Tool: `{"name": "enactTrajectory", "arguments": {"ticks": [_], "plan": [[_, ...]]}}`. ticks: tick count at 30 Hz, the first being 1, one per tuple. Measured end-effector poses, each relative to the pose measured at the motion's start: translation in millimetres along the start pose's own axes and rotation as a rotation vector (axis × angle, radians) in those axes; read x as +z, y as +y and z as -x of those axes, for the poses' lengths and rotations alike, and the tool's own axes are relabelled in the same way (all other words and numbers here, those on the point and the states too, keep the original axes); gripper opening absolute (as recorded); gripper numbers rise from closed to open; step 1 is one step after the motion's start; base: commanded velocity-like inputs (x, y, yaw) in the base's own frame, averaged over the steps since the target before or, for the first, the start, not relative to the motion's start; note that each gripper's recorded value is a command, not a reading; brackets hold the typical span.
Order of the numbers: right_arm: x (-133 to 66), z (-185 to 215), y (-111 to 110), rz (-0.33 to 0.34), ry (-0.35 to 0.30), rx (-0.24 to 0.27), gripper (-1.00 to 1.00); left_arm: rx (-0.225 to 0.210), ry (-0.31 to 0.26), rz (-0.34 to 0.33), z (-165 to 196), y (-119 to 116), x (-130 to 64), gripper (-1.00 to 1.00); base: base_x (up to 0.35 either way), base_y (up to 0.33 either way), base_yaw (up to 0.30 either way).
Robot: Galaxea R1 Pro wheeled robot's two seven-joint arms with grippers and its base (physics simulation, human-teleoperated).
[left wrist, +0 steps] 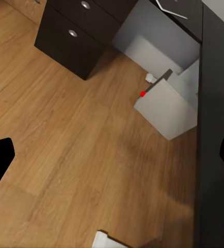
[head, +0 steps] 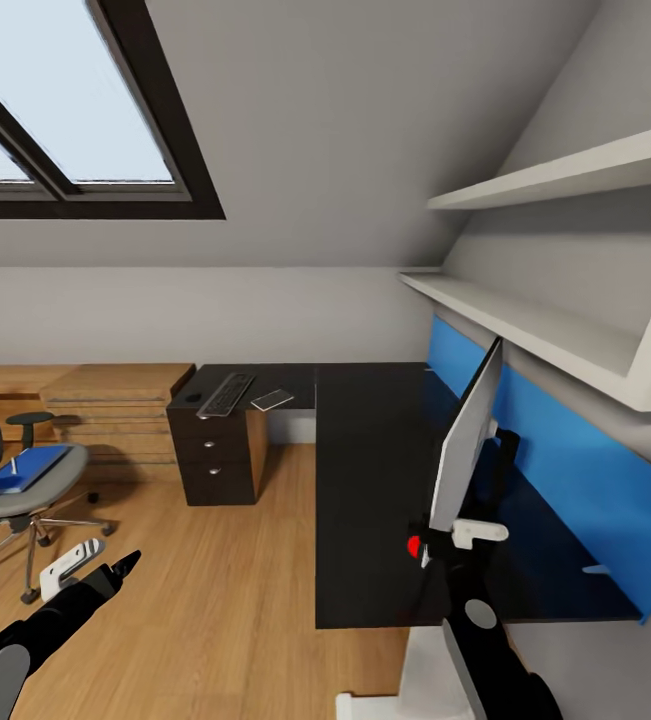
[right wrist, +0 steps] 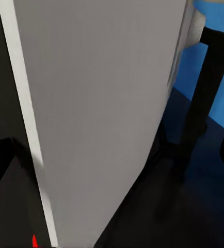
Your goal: In the bedroom, organize the workspace by keeping the computer under the desk, ensuring the monitor is on the desk, placing the keyboard on the desk next to the monitor, placing the mouse on the desk next to the keyboard, moving the folder from the swivel chair onto the desk next to the mouse, stacking the notebook on top of the folder with the pen on top of the notebook, and positioning the swivel chair next to the desk.
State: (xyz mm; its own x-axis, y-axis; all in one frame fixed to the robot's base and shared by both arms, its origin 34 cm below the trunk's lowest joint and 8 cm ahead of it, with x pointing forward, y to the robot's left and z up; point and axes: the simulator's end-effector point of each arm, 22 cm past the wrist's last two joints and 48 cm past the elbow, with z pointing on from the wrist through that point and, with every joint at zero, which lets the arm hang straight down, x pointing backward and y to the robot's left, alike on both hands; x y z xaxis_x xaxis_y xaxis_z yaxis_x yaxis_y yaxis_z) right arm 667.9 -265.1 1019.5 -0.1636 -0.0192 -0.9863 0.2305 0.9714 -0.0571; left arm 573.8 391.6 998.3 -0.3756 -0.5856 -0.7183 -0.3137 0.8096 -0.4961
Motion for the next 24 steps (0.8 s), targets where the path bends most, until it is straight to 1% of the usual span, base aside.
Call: {"name": "enactTrajectory", "arguments": {"ticks": [4,15,24], "plan": [[0.7,-1.7,-5.0,-0.011,0.005,0.005,1.00,0.000,0.002,-0.002,-0.6,-0.5,0.2,1.00,0.000,-0.245,0.000],[1.0,-2.5,-6.9,-0.016,0.007,0.007,1.00,0.001,0.003,-0.002,-0.7,-0.7,0.3,1.00,0.000,-0.297,0.000],[1.0,-2.6,-6.9,-0.015,0.007,0.007,1.00,0.001,0.002,-0.002,-0.5,-0.6,0.3,1.00,0.000,-0.039,0.000]]}}
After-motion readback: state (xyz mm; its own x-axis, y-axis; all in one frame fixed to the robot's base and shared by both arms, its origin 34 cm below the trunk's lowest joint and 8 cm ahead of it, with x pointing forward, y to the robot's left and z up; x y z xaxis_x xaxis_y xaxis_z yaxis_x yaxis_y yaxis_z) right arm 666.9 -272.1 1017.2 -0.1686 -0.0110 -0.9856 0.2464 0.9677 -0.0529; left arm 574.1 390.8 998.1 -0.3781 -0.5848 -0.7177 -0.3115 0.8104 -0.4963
